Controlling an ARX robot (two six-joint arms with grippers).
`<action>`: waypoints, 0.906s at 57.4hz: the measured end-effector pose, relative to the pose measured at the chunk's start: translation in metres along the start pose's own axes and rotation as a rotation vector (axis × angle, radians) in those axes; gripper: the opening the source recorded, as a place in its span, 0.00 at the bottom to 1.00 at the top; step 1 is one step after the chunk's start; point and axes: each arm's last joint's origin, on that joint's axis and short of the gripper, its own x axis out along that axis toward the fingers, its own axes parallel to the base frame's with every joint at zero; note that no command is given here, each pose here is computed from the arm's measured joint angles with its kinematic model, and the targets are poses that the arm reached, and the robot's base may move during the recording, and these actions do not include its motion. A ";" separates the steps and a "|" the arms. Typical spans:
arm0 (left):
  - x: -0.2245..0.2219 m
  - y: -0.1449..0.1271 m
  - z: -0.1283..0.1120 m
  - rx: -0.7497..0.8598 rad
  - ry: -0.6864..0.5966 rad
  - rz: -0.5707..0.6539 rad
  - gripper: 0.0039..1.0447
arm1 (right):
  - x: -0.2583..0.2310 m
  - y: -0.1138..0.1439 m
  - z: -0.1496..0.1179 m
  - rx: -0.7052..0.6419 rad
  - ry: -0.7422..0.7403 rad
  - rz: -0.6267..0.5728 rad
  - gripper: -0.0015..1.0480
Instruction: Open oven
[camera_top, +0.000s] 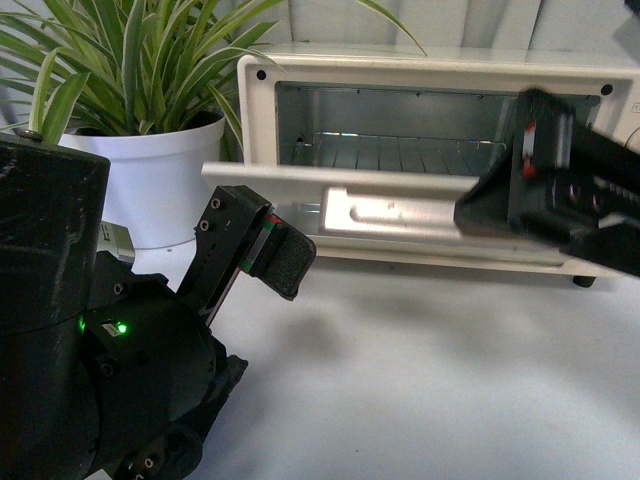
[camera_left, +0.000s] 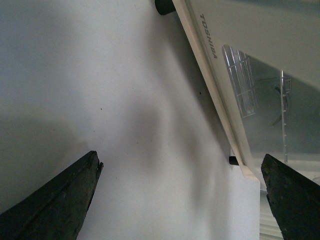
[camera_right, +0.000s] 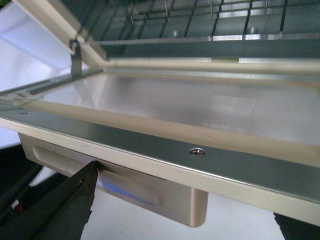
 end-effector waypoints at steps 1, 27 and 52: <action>0.000 0.000 0.000 0.000 0.000 0.000 0.94 | -0.001 -0.001 -0.004 0.000 0.009 0.001 0.91; -0.004 0.005 0.001 0.013 0.008 0.012 0.94 | -0.061 -0.008 -0.031 -0.017 -0.093 0.021 0.91; -0.012 0.012 0.004 0.078 0.006 0.018 0.94 | -0.106 -0.026 -0.071 -0.005 -0.191 0.006 0.91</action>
